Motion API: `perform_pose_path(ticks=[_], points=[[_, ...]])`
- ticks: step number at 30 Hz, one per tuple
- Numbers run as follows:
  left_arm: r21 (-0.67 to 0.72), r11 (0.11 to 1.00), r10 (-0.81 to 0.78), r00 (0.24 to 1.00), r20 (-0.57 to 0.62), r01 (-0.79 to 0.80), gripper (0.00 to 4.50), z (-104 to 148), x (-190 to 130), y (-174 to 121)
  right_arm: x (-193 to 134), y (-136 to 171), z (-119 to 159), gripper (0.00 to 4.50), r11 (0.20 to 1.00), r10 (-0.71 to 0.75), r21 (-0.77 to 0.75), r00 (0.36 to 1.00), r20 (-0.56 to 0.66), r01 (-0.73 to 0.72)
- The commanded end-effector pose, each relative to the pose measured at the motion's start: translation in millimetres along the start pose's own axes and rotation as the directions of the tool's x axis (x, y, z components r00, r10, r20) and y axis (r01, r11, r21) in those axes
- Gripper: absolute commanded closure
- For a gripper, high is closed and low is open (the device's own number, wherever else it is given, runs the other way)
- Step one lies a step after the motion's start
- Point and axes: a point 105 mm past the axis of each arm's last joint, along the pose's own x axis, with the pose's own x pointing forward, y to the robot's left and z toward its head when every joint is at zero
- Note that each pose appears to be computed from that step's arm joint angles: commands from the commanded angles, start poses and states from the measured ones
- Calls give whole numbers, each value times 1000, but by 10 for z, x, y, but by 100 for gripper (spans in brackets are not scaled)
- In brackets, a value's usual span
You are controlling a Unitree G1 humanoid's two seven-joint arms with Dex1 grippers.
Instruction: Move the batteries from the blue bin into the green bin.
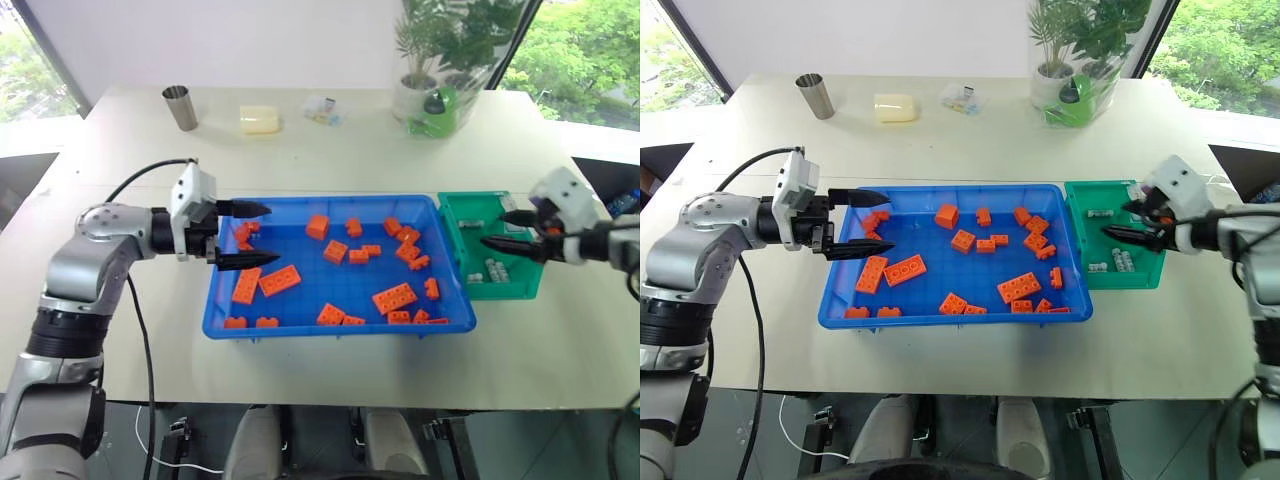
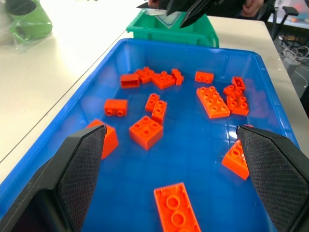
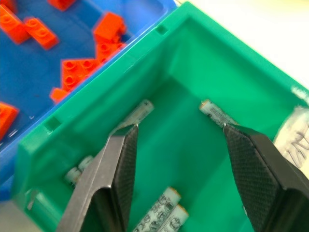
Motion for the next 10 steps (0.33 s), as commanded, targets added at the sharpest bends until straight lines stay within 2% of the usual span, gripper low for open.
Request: perform_pose_path(ticks=[1,3,6,10], points=[[11,996,91,996,7,-91,0,107,-342,88,-444,-113,139,152,997,0,-73,995,97,7],[-12,990,137,990,-19,-137,0,88,-578,104,-661,-156,116,152,998,21,-61,991,132,-13],[-26,975,219,974,-60,-221,0,56,-892,151,-906,-286,0,152,999,1,-33,993,121,3],[-25,958,281,955,-97,-285,0,13,-1126,172,-1026,-416,-153,152,999,-39,4,993,107,39]])
